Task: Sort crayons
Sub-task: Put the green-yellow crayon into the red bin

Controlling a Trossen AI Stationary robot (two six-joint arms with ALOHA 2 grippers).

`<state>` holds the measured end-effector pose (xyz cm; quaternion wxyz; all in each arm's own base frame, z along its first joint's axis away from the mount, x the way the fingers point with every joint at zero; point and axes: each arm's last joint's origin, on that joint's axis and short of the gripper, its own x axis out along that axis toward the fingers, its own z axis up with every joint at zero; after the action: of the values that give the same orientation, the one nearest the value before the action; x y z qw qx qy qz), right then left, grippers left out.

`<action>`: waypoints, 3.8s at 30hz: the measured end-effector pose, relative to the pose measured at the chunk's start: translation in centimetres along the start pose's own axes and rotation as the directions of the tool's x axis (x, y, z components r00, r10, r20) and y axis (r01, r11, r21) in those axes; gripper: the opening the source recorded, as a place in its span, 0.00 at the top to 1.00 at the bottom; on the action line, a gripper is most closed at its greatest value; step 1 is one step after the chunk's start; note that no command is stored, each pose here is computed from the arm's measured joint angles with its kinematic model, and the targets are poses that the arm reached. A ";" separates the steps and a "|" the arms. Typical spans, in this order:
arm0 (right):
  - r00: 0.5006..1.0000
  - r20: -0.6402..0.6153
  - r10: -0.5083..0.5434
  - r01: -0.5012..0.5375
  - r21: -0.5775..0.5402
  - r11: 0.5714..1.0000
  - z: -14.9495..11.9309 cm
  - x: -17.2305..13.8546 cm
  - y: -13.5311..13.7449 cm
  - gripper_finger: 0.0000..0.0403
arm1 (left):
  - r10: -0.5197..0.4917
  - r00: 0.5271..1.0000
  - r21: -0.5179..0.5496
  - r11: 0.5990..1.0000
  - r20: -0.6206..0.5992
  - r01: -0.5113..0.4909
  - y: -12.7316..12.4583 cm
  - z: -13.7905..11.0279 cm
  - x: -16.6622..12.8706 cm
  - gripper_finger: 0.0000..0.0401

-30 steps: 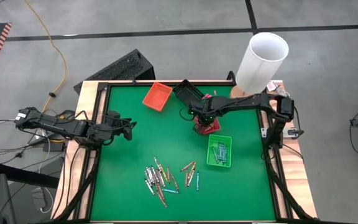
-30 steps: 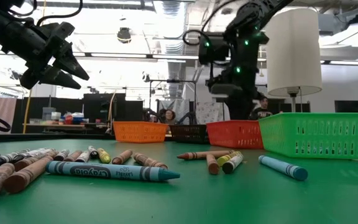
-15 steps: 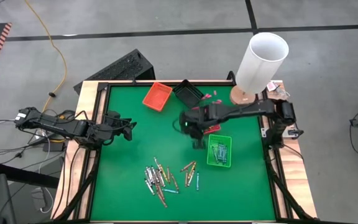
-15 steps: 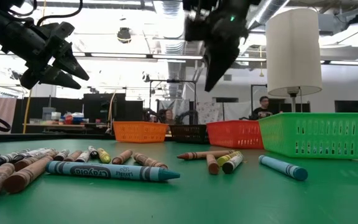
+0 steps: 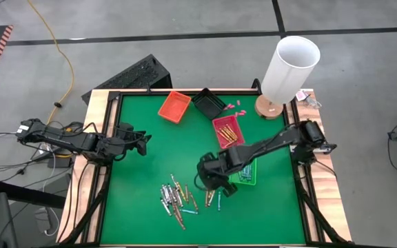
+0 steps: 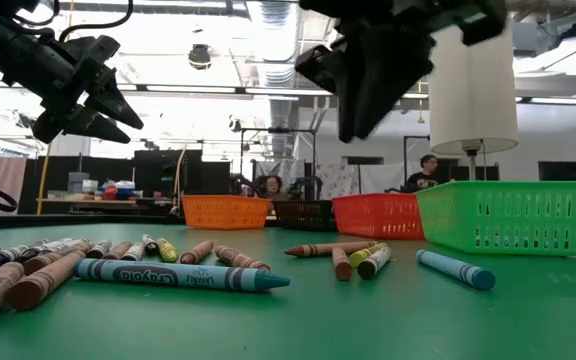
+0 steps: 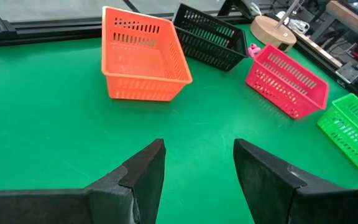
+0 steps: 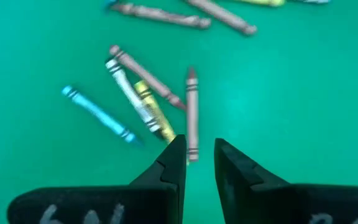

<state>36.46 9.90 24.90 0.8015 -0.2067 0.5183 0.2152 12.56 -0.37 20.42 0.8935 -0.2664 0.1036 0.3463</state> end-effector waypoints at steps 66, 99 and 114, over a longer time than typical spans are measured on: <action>0.991 -0.115 0.070 -0.067 0.038 0.997 -1.8 8.5 0.9 0.99 | 0.003 1.000 0.013 1.000 -0.005 -0.003 0.1 -0.1 0.0 0.55; 0.928 -0.174 -0.331 0.321 0.824 0.467 -9.5 -8.5 -8.5 1.00 | 0.003 1.000 0.013 1.000 -0.006 -0.002 0.0 -0.1 0.0 0.55; 0.923 -0.059 -0.380 0.186 0.933 0.308 -15.1 -8.2 -10.0 1.00 | 0.012 1.000 0.025 1.000 -0.014 -0.012 0.2 -0.2 0.0 0.55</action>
<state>27.76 -7.74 27.82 0.8431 0.2111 0.4319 -0.2411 12.45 -0.35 20.22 0.8940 -0.2569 0.1158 0.3485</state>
